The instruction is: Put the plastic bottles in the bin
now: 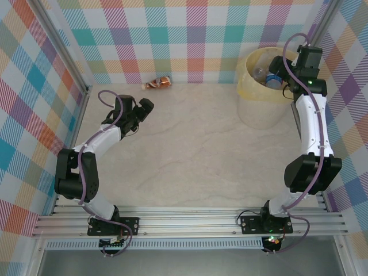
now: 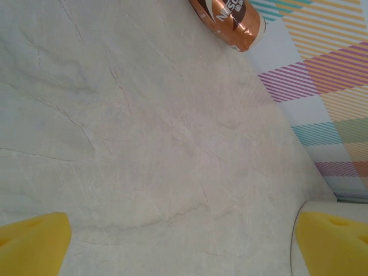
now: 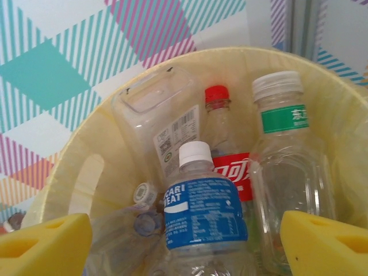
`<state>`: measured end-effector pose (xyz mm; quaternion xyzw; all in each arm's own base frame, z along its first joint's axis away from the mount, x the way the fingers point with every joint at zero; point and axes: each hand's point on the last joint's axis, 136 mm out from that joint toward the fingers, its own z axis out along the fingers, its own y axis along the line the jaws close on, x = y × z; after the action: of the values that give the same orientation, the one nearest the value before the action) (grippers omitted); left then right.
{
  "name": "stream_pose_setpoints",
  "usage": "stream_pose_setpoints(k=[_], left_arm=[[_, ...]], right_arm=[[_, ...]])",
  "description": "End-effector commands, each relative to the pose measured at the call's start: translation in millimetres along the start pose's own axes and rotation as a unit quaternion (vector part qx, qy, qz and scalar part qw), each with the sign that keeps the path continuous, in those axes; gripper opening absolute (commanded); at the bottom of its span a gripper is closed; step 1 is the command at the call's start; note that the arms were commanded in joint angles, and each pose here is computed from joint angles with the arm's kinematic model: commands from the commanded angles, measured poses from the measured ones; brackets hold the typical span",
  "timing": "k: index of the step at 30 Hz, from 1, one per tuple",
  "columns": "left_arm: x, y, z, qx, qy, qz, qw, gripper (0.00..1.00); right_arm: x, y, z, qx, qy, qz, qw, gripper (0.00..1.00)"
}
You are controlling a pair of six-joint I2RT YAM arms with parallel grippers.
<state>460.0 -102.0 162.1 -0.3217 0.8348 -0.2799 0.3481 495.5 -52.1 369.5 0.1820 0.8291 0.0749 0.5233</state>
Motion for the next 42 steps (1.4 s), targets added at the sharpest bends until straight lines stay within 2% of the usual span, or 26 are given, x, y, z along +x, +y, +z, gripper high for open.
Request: stream_pose_setpoints(k=[1, 5, 9, 15, 20, 25, 29, 35, 42], left_arm=[[0.0, -4.7, -1.3, 0.0, -0.001, 0.015, 1.0, 1.0], [-1.5, -8.4, 8.9, 0.001, 0.006, 0.043, 0.999, 1.0], [-11.4, -21.5, 20.8, 0.002, 0.006, 0.088, 0.996, 1.0], [-35.1, -38.6, 47.8, -0.013, -0.008, 0.141, 0.99, 1.0], [-53.6, -42.9, 79.6, -0.034, -0.024, 0.159, 0.986, 1.0], [-70.3, -43.8, 119.8, -0.05, -0.039, 0.16, 0.985, 1.0], [-95.8, -47.7, 150.8, -0.03, -0.057, 0.144, 0.987, 1.0], [-130.0, -29.0, 187.2, -0.03, -0.07, 0.107, 0.991, 1.0], [-161.1, -12.6, 217.7, 0.009, -0.09, 0.089, 0.992, 1.0]], right_arm=[[-12.7, 35.3, -15.1, -0.087, -0.009, -0.019, 0.996, 0.86], [-6.4, 78.3, -24.7, -0.163, -0.012, -0.055, 0.985, 0.95], [-3.4, 120.9, -38.9, -0.208, -0.029, -0.093, 0.973, 0.99], [26.0, 191.9, -49.5, -0.298, -0.025, -0.133, 0.945, 1.0], [63.5, 238.7, -35.2, -0.359, 0.0, -0.138, 0.923, 1.0], [107.5, 273.7, 8.1, -0.386, 0.035, -0.087, 0.918, 1.0], [140.7, 294.4, 53.4, -0.381, 0.071, -0.039, 0.921, 1.0], [179.7, 310.0, 133.0, -0.348, 0.082, 0.031, 0.933, 1.0], [211.8, 340.6, 203.5, -0.37, 0.073, 0.056, 0.924, 1.0]])
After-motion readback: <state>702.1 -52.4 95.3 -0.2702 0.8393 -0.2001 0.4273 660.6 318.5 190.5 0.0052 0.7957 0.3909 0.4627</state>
